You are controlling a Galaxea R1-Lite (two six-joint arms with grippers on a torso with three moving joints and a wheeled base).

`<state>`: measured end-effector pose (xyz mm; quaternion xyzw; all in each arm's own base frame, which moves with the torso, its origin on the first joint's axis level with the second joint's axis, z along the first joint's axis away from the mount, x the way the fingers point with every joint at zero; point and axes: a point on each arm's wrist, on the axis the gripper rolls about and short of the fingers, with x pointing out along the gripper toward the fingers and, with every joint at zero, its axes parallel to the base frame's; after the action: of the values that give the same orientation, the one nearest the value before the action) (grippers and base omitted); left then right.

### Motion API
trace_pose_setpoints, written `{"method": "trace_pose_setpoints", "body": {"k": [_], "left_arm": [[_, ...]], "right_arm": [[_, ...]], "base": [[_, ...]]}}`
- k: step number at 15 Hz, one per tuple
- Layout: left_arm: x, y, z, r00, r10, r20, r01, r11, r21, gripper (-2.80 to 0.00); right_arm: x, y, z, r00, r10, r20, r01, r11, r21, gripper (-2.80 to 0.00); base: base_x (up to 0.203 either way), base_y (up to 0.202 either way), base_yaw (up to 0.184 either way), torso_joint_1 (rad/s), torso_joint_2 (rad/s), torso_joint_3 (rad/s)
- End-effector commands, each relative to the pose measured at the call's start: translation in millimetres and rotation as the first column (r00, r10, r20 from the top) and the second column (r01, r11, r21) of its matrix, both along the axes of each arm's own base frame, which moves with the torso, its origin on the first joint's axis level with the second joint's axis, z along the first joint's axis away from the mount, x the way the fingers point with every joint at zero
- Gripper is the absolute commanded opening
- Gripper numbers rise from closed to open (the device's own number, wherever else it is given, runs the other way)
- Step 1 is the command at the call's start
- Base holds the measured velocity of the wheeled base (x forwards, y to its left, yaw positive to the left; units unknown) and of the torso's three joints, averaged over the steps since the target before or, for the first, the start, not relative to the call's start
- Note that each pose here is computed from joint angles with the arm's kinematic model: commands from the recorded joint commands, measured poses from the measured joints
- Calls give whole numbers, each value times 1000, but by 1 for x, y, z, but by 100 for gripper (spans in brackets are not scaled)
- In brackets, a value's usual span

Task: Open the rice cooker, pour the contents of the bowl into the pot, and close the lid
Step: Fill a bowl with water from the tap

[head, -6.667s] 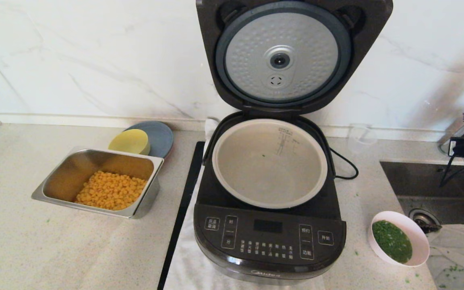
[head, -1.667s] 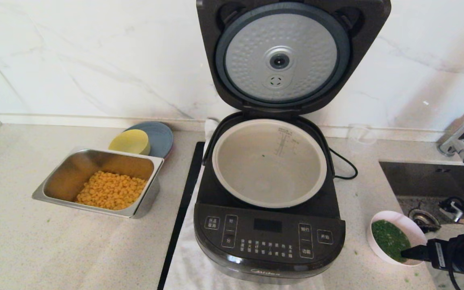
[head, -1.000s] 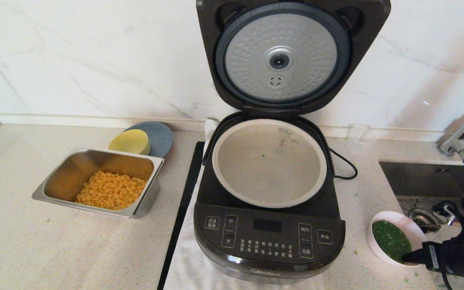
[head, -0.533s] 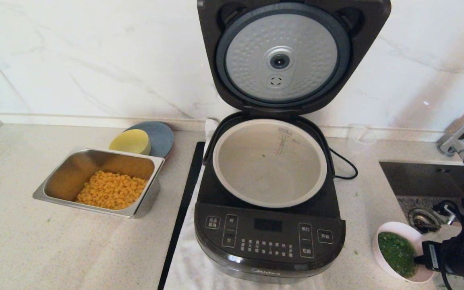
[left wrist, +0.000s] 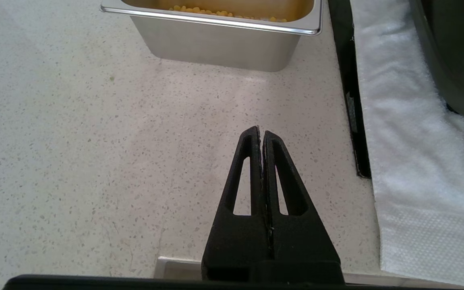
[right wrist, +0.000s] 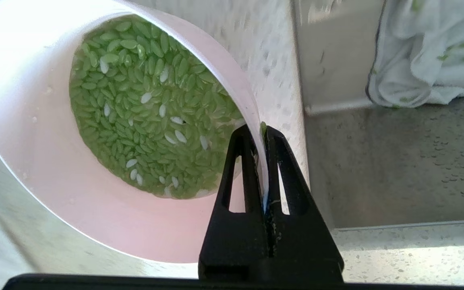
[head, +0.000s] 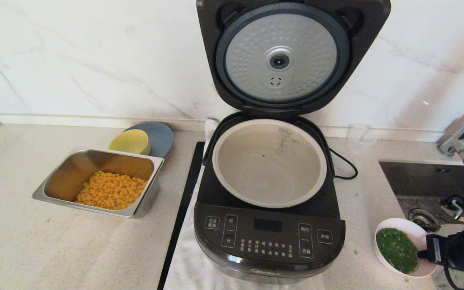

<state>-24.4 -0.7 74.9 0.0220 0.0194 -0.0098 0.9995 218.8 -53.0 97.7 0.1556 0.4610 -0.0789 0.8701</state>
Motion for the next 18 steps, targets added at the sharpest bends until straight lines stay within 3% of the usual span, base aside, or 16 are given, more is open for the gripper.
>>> {"method": "trace_pose_setpoints", "body": {"k": [1, 5, 8, 10, 16, 18], "left_arm": [[0, 0, 0, 1000, 0, -1, 0, 1000, 0, -280], [0, 0, 0, 1000, 0, -2, 0, 1000, 0, -280], [0, 0, 0, 1000, 0, -1, 0, 1000, 0, -280], [0, 0, 0, 1000, 0, -1, 0, 1000, 0, -280], [0, 0, 0, 1000, 0, -2, 0, 1000, 0, -280], [0, 0, 0, 1000, 0, -1, 0, 1000, 0, -280]], "right_arm": [[1, -7, 13, 997, -56, 58, 55, 998, 13, -280], [7, -42, 33, 973, -206, 102, 203, 978, 43, -280], [7, -80, 54, 942, -316, 115, 303, 946, 117, -280], [7, -115, 57, 911, -402, 92, 383, 908, 169, -280], [-12, -216, 28, 795, -607, -10, 585, 763, 275, -280], [-17, -236, 19, 778, -629, -13, 602, 738, 307, -280]], "base": [[0, 0, 0, 0, 0, 0], [0, 0, 0, 0, 0, 0], [0, 0, 0, 0, 0, 0], [0, 0, 0, 0, 0, 0], [0, 0, 0, 0, 0, 0], [0, 0, 0, 0, 0, 0]]}}
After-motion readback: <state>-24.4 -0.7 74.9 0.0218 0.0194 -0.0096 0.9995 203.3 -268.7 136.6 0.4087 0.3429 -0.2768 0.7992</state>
